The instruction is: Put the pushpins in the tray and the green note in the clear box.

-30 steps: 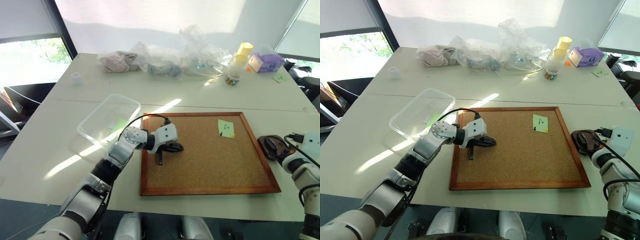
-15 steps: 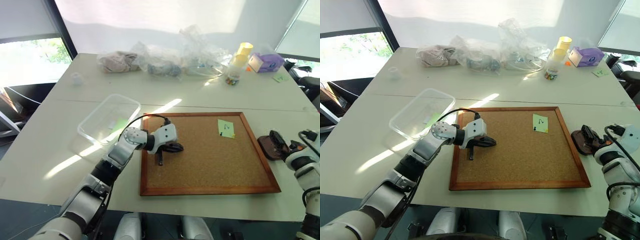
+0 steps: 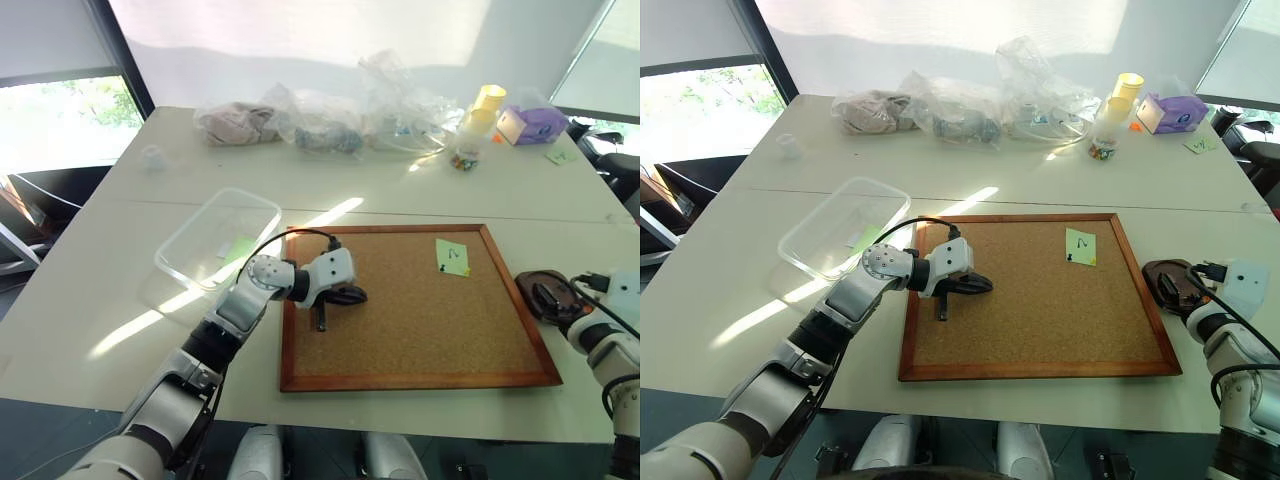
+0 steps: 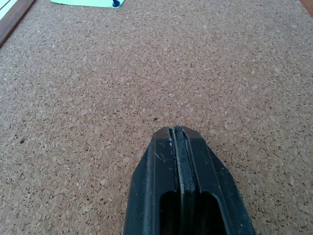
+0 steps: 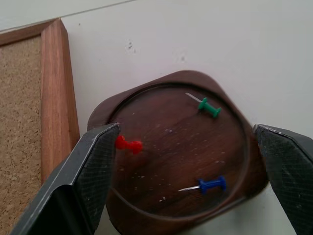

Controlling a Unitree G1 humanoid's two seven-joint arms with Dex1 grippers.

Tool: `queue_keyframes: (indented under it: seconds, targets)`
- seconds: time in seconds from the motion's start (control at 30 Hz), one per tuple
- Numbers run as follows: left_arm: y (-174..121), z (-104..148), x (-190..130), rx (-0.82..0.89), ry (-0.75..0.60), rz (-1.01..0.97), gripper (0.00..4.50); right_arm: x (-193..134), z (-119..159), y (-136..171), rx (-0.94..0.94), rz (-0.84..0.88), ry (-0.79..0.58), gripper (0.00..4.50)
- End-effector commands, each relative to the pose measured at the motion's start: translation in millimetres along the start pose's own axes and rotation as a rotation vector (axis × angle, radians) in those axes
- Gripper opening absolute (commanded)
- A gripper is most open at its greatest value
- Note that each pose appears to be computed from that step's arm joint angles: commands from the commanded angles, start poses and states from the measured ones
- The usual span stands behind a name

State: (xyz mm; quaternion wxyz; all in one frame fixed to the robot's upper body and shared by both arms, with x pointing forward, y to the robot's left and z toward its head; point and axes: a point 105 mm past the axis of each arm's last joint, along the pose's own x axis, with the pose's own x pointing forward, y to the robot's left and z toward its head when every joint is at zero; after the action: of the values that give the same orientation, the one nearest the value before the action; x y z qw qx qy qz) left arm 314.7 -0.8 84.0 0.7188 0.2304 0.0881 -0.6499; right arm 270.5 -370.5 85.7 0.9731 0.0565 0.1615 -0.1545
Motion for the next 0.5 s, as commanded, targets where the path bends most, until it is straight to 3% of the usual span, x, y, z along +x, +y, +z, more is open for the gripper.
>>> queue_keyframes:
  seconds: [0.03, 0.27, 0.5]
  targets:
    - [-11, -17, 4, -0.037, 0.059, -0.033, 0.0, 3, 8, -6, -0.034, -0.021, -0.012, 4.44]
    - [-10, -18, 3, -0.04, 0.061, -0.022, 0.0, 4, 19, -7, -0.01, -0.023, -0.062, 4.44]
    - [-10, -17, 3, -0.043, 0.057, -0.017, 0.0, -7, 44, -5, 0.194, 0.017, -0.177, 4.44]
